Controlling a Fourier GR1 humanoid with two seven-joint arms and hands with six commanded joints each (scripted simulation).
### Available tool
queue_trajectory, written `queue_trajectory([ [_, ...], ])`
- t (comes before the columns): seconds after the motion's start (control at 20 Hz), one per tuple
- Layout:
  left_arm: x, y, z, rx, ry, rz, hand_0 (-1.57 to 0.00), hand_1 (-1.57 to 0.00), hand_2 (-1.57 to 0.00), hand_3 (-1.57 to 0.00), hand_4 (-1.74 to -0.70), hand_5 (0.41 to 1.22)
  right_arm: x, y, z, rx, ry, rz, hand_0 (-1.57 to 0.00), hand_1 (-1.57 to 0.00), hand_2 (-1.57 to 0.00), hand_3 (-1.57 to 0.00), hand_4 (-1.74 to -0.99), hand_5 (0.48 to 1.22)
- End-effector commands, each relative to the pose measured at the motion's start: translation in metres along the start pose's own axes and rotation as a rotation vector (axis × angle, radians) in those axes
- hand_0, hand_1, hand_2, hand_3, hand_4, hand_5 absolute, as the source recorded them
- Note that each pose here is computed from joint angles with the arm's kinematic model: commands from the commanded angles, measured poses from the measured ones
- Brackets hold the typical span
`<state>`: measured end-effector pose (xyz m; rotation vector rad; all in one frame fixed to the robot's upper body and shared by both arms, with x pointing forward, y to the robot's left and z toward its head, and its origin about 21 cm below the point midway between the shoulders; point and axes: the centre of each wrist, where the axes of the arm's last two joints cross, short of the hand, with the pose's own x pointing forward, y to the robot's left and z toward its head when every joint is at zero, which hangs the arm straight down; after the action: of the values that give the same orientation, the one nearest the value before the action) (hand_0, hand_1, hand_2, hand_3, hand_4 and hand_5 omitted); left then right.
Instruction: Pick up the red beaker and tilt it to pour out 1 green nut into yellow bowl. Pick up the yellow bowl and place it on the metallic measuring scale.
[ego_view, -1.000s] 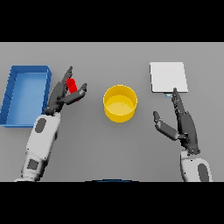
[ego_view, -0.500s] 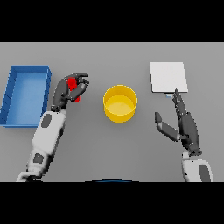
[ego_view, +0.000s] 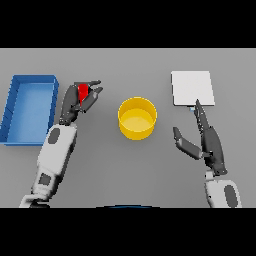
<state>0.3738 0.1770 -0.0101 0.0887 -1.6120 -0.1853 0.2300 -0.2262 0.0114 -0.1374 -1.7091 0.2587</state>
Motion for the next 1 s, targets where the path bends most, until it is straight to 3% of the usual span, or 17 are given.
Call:
queue_trajectory([
  [0.0,0.005,0.002,-0.001,0.011,-0.021,-0.007,-1.51,-1.51,-1.51,-1.51,-1.68,1.103,0.001,0.002,0.000,-0.002,0.000,0.009,0.00,0.00,0.00,0.00,-1.263,0.671],
  [0.2,0.029,0.005,-0.005,0.008,-0.087,-0.062,-1.55,-1.55,-1.55,-1.55,-1.72,1.097,-0.001,0.002,0.004,-0.004,-0.013,0.017,0.00,0.00,0.00,0.00,-1.250,0.672],
  [0.5,0.067,-0.003,-0.013,-0.182,-0.118,-0.420,-1.56,-1.56,-1.56,-1.56,-1.73,1.119,0.004,0.006,0.003,-0.012,-0.014,0.055,0.00,0.00,0.00,0.00,-1.243,0.694],
  [0.7,0.071,-0.004,-0.005,-0.230,-0.135,-0.480,-1.56,-1.56,-1.56,-1.56,-1.73,1.113,0.006,0.005,0.007,-0.003,-0.010,0.055,0.00,0.00,0.00,0.00,-1.243,0.710],
  [0.95,0.094,-0.021,-0.013,-0.325,-0.213,-0.892,-1.57,-1.57,-1.57,-1.57,-1.74,1.137,0.006,0.003,0.008,0.003,-0.014,0.043,0.00,0.00,0.00,0.00,-1.266,0.720],
])
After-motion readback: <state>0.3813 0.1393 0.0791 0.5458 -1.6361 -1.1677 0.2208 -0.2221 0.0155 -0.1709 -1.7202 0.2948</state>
